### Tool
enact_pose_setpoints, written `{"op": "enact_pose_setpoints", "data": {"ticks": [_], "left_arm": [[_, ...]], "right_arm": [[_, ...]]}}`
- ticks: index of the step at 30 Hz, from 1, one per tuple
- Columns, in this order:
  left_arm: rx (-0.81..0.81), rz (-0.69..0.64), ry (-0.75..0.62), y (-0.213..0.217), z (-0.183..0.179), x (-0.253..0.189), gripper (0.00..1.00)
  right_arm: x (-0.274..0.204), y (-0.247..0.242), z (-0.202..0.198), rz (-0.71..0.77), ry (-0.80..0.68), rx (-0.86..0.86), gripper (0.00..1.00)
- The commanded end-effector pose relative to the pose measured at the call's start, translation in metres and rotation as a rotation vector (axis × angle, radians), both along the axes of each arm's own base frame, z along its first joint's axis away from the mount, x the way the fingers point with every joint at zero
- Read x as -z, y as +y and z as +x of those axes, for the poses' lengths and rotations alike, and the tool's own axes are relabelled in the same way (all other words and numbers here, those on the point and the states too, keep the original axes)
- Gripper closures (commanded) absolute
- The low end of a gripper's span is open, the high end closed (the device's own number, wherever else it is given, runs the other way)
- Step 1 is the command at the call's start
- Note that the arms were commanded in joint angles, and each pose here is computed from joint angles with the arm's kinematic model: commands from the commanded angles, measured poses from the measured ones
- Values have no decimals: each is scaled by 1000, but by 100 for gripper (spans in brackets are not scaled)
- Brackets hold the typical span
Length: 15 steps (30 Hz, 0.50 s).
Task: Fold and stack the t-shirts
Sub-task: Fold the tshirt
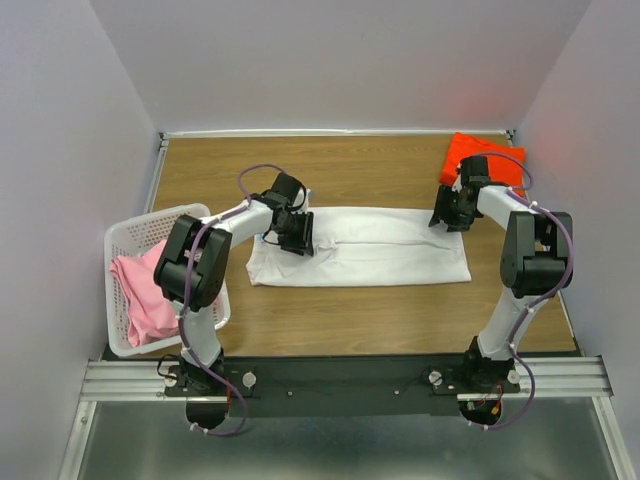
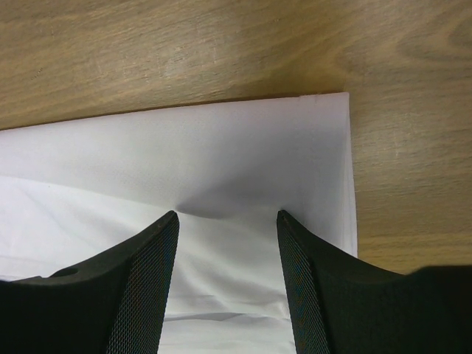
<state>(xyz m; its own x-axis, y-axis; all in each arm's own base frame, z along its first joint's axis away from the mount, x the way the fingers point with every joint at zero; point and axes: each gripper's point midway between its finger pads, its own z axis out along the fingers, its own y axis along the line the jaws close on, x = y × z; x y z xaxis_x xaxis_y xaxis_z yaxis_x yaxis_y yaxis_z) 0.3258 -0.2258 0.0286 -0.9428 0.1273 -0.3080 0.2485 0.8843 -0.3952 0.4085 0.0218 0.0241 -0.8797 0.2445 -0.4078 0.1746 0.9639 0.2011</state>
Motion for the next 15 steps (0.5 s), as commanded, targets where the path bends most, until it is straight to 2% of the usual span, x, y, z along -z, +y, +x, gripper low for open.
{"op": "enact_pose_setpoints", "data": {"ticks": [1, 7, 9, 15], "left_arm": [[-14, 141, 48, 44, 1, 38, 57], [-16, 155, 1, 64, 50, 42, 57], [-4, 161, -44, 60, 74, 33, 57], [67, 180, -52, 52, 108, 39, 56]], "right_arm": [[27, 3, -38, 11, 185, 31, 37], [42, 12, -79, 63, 324, 59, 38], [45, 15, -91, 74, 352, 69, 38], [42, 23, -111, 98, 380, 107, 38]]}}
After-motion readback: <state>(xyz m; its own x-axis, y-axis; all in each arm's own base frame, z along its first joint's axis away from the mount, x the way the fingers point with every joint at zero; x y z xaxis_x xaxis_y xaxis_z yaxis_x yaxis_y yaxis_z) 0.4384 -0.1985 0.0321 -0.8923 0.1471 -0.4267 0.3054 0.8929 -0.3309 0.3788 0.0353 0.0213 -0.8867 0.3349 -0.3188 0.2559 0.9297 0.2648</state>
